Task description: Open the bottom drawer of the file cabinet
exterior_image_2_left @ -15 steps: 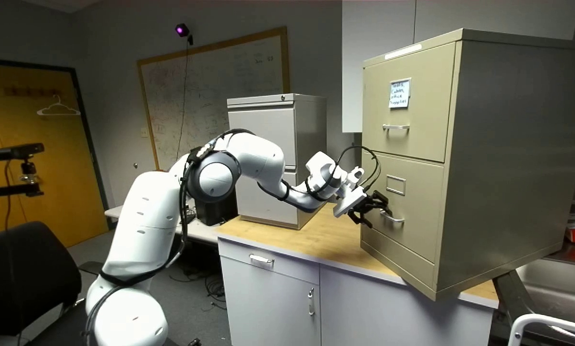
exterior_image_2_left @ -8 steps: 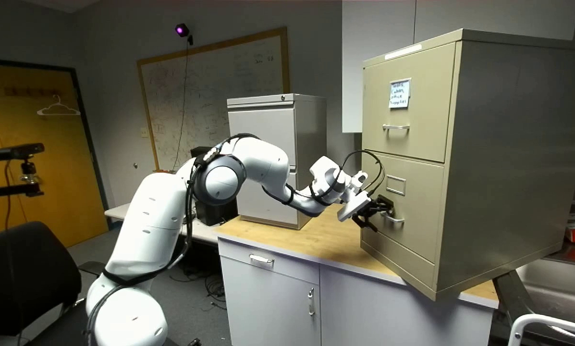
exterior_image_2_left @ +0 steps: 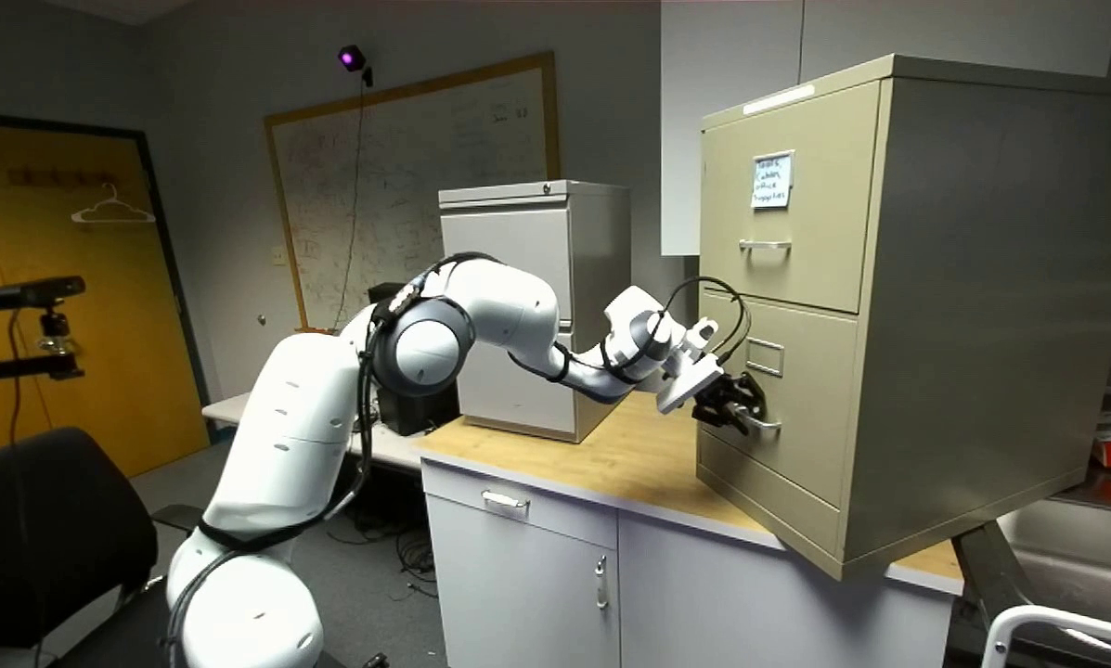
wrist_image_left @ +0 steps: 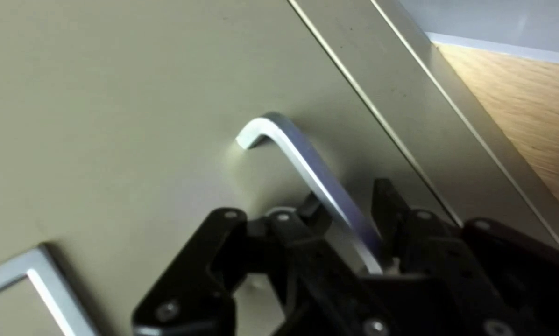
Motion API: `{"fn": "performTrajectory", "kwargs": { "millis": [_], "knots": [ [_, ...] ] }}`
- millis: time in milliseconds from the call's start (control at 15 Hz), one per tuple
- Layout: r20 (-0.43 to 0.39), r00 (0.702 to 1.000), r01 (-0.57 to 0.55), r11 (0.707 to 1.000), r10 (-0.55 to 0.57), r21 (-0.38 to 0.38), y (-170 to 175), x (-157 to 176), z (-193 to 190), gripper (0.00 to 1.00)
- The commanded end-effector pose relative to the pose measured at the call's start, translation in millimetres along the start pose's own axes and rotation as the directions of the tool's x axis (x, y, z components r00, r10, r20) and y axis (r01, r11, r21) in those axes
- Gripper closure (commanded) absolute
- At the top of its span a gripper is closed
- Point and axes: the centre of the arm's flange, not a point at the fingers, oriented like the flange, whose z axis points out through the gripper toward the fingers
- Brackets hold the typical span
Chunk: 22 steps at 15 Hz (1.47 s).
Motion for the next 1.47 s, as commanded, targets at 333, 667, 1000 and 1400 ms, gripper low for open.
{"fn": "performTrajectory", "kwargs": {
  "millis": [333, 667, 1000, 1400],
  "knots": [
    [0.034, 0.999, 0.034, 0.999, -0.036, 0.041, -3, 1, -8, 0.95],
    [0.050, 0.998, 0.037, 0.988, -0.045, 0.149, -31, -14, -31, 0.95],
    [0.002, 0.998, 0.058, 0.983, -0.059, 0.173, -56, -27, -54, 0.95],
    [-0.017, 0.996, 0.091, 0.975, -0.089, 0.205, -66, -44, -73, 0.95]
  ]
}}
